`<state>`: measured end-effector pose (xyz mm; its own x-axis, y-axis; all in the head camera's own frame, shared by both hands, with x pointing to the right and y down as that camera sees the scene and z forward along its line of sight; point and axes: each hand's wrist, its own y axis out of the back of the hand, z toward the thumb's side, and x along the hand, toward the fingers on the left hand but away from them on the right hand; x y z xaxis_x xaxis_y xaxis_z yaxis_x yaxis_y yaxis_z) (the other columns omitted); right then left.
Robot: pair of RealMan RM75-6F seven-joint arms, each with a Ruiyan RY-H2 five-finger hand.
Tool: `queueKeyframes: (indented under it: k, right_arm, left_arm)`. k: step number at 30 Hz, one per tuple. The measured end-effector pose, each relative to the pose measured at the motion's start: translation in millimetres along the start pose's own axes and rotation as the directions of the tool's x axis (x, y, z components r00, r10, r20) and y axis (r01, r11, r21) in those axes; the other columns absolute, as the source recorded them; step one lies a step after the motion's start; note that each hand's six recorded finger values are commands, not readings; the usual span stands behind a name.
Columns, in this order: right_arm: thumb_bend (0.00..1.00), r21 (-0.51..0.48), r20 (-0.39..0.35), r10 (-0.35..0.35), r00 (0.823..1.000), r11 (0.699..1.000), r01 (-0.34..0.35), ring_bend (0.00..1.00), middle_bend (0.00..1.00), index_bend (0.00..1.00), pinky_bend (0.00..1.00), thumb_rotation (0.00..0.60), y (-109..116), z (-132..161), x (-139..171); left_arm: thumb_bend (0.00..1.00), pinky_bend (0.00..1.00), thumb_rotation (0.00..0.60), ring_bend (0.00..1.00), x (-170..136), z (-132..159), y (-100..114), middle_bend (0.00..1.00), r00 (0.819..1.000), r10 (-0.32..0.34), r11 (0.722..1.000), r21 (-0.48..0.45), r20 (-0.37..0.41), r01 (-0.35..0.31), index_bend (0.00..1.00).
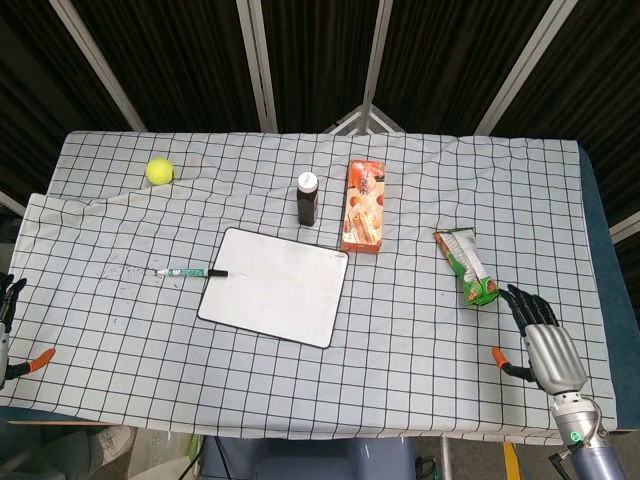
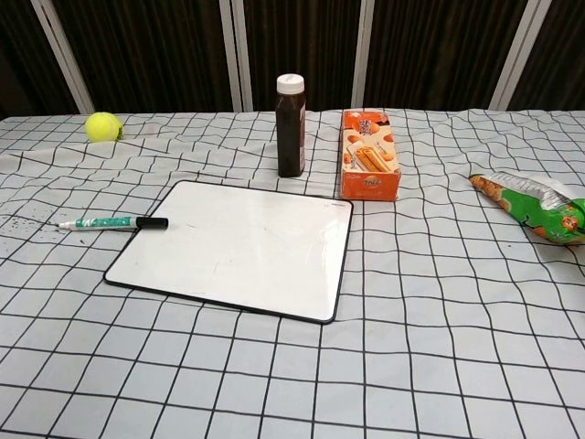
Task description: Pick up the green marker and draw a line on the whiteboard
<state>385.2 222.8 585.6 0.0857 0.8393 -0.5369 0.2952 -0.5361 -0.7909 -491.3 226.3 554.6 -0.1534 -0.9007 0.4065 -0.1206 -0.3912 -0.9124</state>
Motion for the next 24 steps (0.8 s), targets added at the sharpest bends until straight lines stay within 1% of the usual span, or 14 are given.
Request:
queueKeyframes:
  k: [12, 15, 18, 19, 20, 24]
  right_arm:
    - [0.33, -0.002, -0.001, -0.001, 1.000, 1.000, 0.001, 0.00, 0.00, 0.00, 0.00, 0.600, 1, 0, 2]
    - [0.33, -0.004, 0.000, 0.001, 1.000, 1.000, -0.001, 0.00, 0.00, 0.00, 0.00, 0.600, 0, 0, 2]
    - [0.33, -0.008, 0.002, 0.004, 1.000, 1.000, -0.004, 0.00, 0.00, 0.00, 0.00, 0.600, 0, 0, 1]
    - [0.33, -0.010, 0.003, 0.004, 1.000, 1.000, -0.004, 0.00, 0.00, 0.00, 0.00, 0.600, 0, 0, 1]
    - [0.33, -0.012, 0.003, 0.005, 1.000, 1.000, -0.005, 0.00, 0.00, 0.00, 0.00, 0.600, 0, 0, 1]
    - [0.33, -0.019, -0.001, 0.013, 1.000, 1.000, -0.013, 0.00, 0.00, 0.00, 0.00, 0.600, -2, 1, 0]
  left_arm:
    - [0.15, 0.00, 0.600, 0.00, 1, 0, -3, 0.00, 1.000, -0.012, 1.000, 0.010, -0.002, 0.012, 0.00]
    - [0.15, 0.00, 0.600, 0.00, 3, 0, -5, 0.00, 1.000, -0.023, 1.000, 0.014, -0.006, 0.023, 0.03]
    - [0.15, 0.00, 0.600, 0.00, 8, 0, -8, 0.00, 0.999, -0.036, 0.999, 0.009, -0.017, 0.036, 0.10]
    - [0.16, 0.00, 0.600, 0.00, 12, 1, -9, 0.00, 0.999, -0.041, 0.999, 0.007, -0.023, 0.042, 0.15]
    - [0.17, 0.00, 0.600, 0.00, 15, 1, -9, 0.00, 0.999, -0.045, 0.999, 0.004, -0.027, 0.045, 0.19]
    - [0.23, 0.00, 0.600, 0.00, 34, 6, -11, 0.02, 0.997, -0.064, 0.998, -0.007, -0.047, 0.064, 0.29]
